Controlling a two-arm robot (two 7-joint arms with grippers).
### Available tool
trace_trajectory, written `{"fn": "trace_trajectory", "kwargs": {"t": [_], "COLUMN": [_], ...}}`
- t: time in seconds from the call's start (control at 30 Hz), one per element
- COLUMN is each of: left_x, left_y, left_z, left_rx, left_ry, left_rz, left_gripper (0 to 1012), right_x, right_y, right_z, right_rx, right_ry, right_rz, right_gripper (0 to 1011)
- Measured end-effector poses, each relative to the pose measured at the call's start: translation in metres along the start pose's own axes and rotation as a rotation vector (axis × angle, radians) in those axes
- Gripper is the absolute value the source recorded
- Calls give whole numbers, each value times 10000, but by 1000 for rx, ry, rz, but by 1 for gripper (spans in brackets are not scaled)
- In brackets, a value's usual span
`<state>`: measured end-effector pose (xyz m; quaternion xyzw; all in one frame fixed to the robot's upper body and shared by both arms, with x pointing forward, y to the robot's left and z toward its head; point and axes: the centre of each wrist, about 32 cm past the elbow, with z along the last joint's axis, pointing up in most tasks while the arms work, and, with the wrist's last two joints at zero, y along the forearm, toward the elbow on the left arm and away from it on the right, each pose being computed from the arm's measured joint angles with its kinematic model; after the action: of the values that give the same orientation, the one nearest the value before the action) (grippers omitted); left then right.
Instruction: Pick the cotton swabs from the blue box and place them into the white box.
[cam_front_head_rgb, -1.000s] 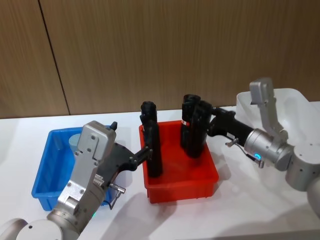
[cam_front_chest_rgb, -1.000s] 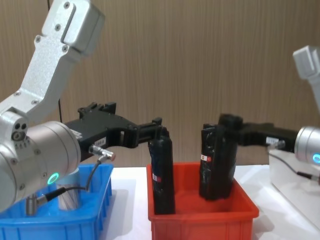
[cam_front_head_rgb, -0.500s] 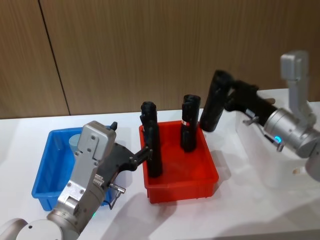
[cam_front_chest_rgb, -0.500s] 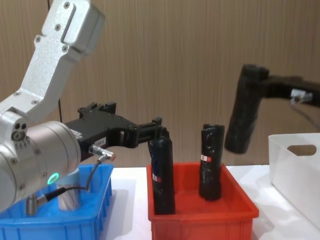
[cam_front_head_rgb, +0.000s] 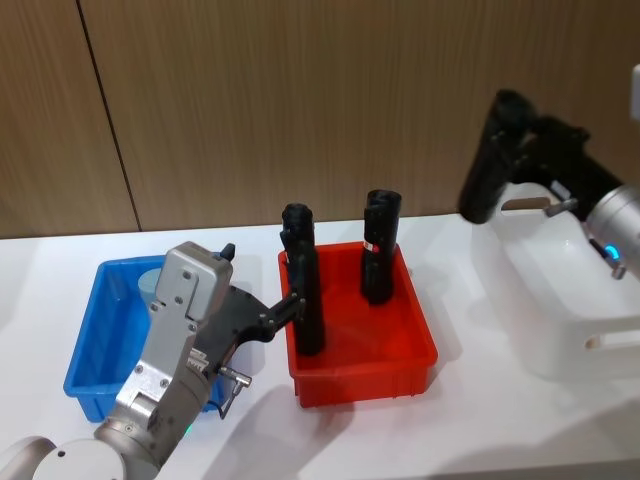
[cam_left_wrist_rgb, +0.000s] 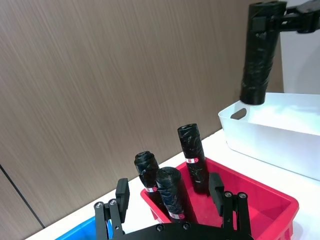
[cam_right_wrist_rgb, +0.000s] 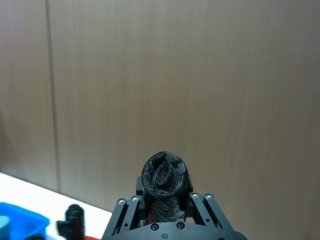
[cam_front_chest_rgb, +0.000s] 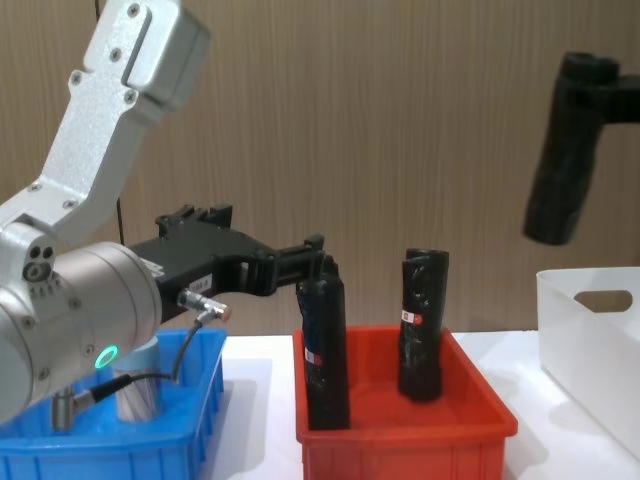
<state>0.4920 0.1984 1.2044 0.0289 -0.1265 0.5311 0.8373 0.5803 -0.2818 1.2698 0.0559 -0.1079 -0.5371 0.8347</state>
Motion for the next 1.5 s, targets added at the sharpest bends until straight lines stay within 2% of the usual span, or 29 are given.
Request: {"fn": "trace_trajectory", "kwargs": {"t": [0.1,0.4,0.73,1.07,1.5], "left_x": [0,0,0,0,0], "left_y": [0,0,0,0,0], "left_z": [0,0,0,0,0], "left_rx": [0,0,0,0,0], "left_ry": [0,0,0,0,0], "left_rz": [0,0,0,0,0], "left_gripper": [1004,1004,1004,1004,1004], "right_x": [37,141,298,426,499], "right_y": [-56,-143,-208,-247,-272], "right_z": [63,86,-51,-202,-306], "right_rx": [-4,-33,-102,-154,-183], "right_ry": [-28,-73,-99,-95,-77], "right_rz": [-45,-127,-204,-249,-277], "right_gripper": [390,390,390,390,412]}}
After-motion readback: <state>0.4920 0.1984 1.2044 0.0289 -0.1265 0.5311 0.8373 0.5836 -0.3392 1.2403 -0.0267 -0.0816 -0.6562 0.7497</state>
